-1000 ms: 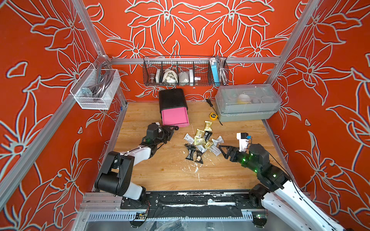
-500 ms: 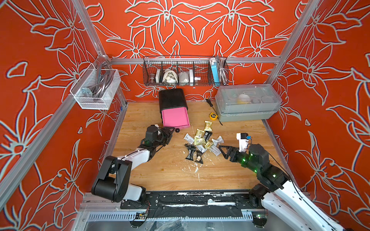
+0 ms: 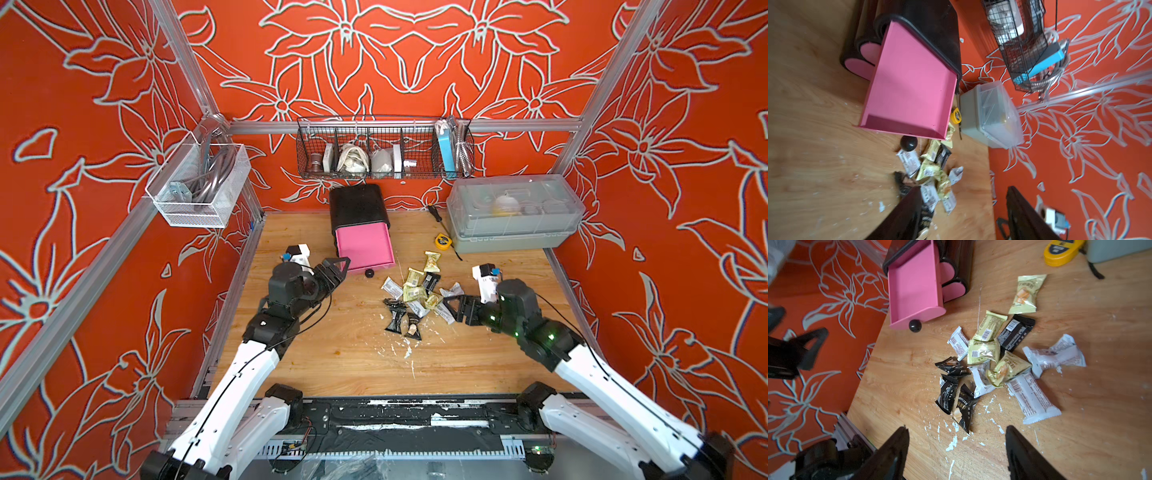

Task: Place the cookies into the drawer by color
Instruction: Open the drawer in the storage box, then pick up the cookie at the center of the board.

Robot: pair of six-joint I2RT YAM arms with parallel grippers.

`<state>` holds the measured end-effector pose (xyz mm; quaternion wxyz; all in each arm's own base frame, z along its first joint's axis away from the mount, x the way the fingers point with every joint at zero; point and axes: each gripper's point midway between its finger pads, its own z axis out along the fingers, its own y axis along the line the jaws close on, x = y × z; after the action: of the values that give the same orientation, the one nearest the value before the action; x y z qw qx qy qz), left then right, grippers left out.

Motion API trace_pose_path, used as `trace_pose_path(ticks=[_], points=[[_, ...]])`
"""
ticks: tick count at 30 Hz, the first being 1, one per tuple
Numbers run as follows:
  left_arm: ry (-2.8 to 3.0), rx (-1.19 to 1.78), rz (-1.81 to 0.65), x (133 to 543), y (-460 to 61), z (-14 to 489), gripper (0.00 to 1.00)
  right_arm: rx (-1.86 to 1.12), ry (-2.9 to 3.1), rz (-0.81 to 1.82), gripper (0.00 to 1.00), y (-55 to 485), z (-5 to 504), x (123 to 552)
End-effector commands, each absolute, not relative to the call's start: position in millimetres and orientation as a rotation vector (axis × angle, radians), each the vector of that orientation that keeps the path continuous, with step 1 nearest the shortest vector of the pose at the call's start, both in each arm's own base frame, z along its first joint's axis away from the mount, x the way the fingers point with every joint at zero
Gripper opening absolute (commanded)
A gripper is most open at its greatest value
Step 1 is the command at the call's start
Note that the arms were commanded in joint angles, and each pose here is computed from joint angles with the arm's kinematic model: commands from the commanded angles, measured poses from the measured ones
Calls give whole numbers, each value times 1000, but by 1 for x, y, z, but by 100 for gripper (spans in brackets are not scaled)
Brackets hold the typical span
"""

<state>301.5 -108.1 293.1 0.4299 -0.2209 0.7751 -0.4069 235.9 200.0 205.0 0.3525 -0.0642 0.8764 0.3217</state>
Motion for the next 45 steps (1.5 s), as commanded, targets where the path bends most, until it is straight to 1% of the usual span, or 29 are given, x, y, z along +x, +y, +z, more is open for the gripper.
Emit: trace_pose_path(ticks=[1, 3, 6, 9, 13, 15, 16, 17, 18, 20, 25, 27, 29, 30, 35, 40, 44, 45], points=[[2179, -335, -712, 271, -95, 288, 67, -423, 2331, 762, 76, 223, 205, 234], [2285, -222, -617, 264, -93, 292, 68, -510, 2371, 691, 76, 236, 201, 239], [2391, -127, -559, 252, -92, 287, 70, -583, 2405, 609, 74, 253, 193, 245], [2424, -115, -533, 239, -88, 275, 73, -618, 2438, 528, 72, 270, 180, 247], [2436, -135, -520, 214, -80, 254, 81, -610, 2483, 449, 71, 289, 152, 245], [2457, -191, -519, 202, -76, 240, 86, -619, 2521, 415, 71, 298, 137, 243], [2460, -218, -528, 198, -75, 238, 87, -638, 2536, 408, 68, 302, 131, 241], [2455, -201, -583, 194, -82, 238, 89, -656, 2555, 396, 66, 307, 123, 240], [2447, -173, -645, 191, -90, 238, 91, -669, 2572, 379, 66, 310, 116, 238], [2435, -163, -692, 190, -95, 233, 95, -675, 2592, 338, 65, 314, 101, 237], [2431, -256, -682, 187, -89, 201, 99, -703, 2642, 354, 64, 329, 73, 235], [2412, -260, -679, 184, -87, 201, 99, -713, 2661, 373, 63, 336, 64, 233], [2362, -237, -683, 185, -86, 209, 99, -714, 2670, 374, 60, 339, 57, 234], [2342, -230, -687, 184, -86, 211, 99, -719, 2675, 379, 56, 341, 53, 234], [2296, -220, -696, 180, -85, 216, 99, -736, 2698, 387, 47, 347, 39, 233], [2286, -230, -675, 181, -82, 216, 99, -749, 2715, 399, 25, 350, 31, 229], [2293, -232, -672, 181, -82, 215, 99, -762, 2704, 400, 10, 349, 36, 227], [2294, -233, -673, 181, -82, 215, 99, -768, 2699, 399, 7, 348, 38, 227]])
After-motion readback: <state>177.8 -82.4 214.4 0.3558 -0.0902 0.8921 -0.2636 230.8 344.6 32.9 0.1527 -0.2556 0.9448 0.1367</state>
